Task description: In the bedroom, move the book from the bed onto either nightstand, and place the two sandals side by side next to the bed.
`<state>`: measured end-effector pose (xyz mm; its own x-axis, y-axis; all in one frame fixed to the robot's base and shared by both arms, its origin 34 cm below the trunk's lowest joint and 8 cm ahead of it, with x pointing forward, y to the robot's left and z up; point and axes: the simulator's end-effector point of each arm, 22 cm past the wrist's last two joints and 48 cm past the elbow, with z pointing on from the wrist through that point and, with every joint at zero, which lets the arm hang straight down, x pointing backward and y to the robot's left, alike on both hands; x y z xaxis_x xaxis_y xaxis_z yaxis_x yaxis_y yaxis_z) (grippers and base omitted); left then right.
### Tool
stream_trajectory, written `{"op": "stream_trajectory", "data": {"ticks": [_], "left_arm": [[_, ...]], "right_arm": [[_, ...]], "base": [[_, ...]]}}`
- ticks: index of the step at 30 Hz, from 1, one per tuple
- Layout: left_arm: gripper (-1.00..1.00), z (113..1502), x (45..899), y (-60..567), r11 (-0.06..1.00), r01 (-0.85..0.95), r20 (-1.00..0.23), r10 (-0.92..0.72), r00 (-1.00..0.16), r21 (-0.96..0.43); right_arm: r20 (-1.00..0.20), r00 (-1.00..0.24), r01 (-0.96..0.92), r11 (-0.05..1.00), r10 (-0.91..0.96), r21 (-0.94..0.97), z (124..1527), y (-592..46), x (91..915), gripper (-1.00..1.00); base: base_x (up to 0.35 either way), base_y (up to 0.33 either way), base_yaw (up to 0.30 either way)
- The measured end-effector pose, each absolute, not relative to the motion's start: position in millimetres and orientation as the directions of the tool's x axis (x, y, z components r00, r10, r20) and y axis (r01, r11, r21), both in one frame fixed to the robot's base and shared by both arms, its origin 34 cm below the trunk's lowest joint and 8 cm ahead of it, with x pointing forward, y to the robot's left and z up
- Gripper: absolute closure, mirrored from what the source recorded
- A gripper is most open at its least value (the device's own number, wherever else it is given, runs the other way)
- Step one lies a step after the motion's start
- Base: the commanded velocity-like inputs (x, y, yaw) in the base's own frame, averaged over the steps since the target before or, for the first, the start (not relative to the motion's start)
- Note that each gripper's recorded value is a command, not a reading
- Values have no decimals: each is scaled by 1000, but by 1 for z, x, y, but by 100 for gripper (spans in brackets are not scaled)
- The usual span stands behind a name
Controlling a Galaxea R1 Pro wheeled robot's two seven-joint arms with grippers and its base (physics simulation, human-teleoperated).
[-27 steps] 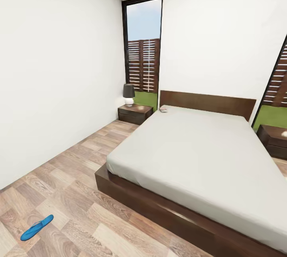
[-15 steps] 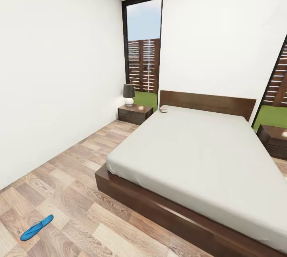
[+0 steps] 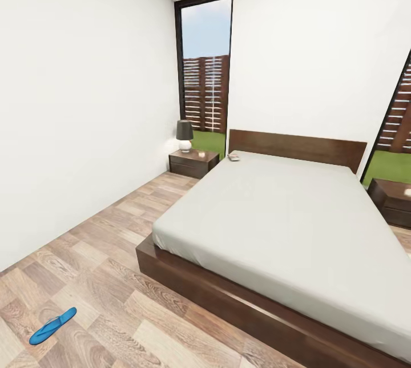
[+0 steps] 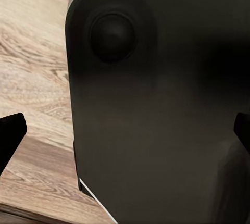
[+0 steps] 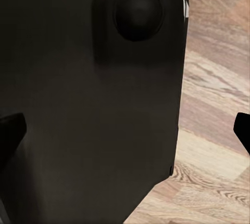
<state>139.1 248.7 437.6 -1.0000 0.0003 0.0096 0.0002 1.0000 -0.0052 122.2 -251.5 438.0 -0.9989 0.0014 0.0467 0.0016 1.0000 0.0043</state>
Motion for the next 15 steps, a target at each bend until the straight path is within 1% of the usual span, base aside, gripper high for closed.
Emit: {"op": "stream_trajectory", "data": {"ticks": [5,7,10,15], "left_arm": [[-100,438,139,249,1000,0,9,0,-1000,-5],[-100,438,139,249,1000,0,9,0,-1000,-5],[-100,438,139,248,1000,0,9,0,-1000,-5],[-100,438,140,249,1000,0,6,0,-1000,-5]], "right_arm": [[47,-999,2,1000,2,3,438,-252,122,-100],[47,-999,2,1000,2,3,438,-252,122,-100],[48,-999,3,1000,2,3,438,-252,122,-100],[48,-999,3,1000,3,3,438,-252,122,-100]], "base": [[0,0,0],[0,0,93],[0,0,194],[0,0,267]]}}
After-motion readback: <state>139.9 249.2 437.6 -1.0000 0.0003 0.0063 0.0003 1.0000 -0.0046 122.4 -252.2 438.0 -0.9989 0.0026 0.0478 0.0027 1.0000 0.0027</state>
